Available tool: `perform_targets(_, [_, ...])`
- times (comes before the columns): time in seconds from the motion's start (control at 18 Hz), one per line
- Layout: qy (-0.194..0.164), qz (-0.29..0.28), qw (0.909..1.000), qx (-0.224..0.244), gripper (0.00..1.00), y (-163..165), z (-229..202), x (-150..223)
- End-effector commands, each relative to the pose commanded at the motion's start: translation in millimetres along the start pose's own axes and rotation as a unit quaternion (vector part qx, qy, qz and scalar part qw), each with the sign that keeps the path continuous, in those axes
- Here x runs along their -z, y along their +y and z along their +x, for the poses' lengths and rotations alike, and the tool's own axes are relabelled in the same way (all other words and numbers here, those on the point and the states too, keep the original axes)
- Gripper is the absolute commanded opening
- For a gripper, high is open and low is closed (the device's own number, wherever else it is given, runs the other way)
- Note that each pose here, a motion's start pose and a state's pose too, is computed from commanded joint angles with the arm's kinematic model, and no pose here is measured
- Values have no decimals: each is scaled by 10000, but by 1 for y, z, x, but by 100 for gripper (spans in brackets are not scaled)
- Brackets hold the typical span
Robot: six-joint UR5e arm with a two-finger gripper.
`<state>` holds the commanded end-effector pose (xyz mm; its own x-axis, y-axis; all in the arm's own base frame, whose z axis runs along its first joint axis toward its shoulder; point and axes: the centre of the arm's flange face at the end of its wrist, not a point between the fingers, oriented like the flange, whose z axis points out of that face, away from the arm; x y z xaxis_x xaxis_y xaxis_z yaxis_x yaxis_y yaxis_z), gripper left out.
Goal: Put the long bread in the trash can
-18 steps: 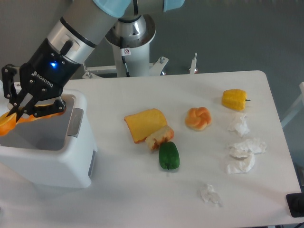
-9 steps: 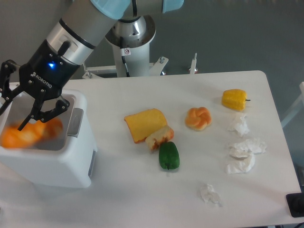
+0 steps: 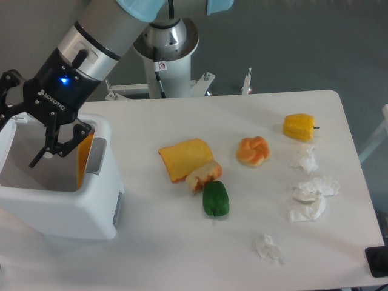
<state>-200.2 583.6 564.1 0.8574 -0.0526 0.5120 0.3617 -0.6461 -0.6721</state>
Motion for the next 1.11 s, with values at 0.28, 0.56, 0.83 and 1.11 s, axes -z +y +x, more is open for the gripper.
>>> perform_targets(0.28, [-280, 161, 9992, 213, 100, -3, -36, 28])
perform_targets(0.56, [-940, 316, 9941, 443, 100, -1, -75, 69])
perform_targets(0.83, [-1890, -20, 9800, 616, 100, 21, -100, 70])
perform_targets(1.11, [-2619, -328, 9618, 725, 100, 38, -113, 73])
